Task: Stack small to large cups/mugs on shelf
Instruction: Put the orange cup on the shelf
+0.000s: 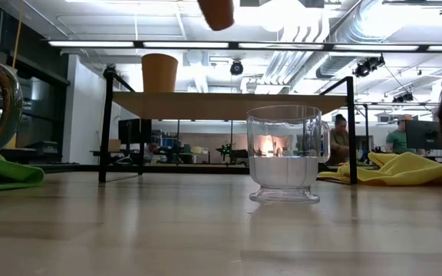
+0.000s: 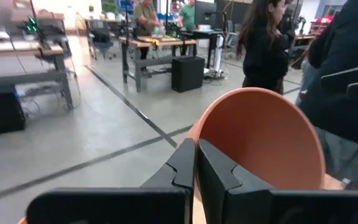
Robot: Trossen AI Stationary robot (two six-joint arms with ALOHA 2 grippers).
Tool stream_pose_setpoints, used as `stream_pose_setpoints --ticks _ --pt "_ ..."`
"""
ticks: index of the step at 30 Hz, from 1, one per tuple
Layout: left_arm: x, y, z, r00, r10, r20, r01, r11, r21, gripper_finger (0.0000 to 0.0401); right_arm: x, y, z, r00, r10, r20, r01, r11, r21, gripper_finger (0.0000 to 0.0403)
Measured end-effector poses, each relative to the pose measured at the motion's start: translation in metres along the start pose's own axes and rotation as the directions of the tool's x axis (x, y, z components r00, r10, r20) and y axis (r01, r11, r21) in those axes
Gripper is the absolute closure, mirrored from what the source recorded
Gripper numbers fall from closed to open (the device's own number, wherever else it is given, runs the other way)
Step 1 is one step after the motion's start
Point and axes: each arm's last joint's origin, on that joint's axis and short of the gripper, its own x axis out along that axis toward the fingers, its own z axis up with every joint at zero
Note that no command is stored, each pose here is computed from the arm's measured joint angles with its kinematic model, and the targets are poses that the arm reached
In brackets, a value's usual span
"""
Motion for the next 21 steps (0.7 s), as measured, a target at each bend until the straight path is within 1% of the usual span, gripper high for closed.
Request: stream_pose_setpoints --ticks 3,8,15,18,21 --pt "-0.006 0.013 -0.002 0.998 -0.007 -0.055 0.006 1.000 -0.023 0.0401 0.000 0.000 0.000 1.000 0.000 0.000 0.000 1.000 0.000 0.0150" --pt "-0.014 0.029 -0.015 0.980 -0.025 -0.197 0.012 0.998 -0.064 0.0401 0.000 0.000 0.000 1.000 0.001 -0.001 -0.001 1.000 -0.001 0.0150" --pt "-0.020 0.044 -0.034 0.938 0.041 -0.345 -0.062 0.997 -0.049 0.0401 0.000 0.000 0.000 1.000 0.001 -0.001 -0.001 1.000 0.000 0.0150" --pt "-0.022 0.048 -0.038 0.921 0.060 -0.386 -0.091 0.994 -0.063 0.0401 0.000 0.000 0.000 1.000 0.001 -0.001 -0.001 1.000 0.000 0.0150" --pt "-0.023 0.050 -0.040 0.904 0.056 -0.424 -0.106 0.990 -0.094 0.0401 0.000 0.000 0.000 1.000 0.001 -0.001 -0.001 1.000 0.000 0.0150"
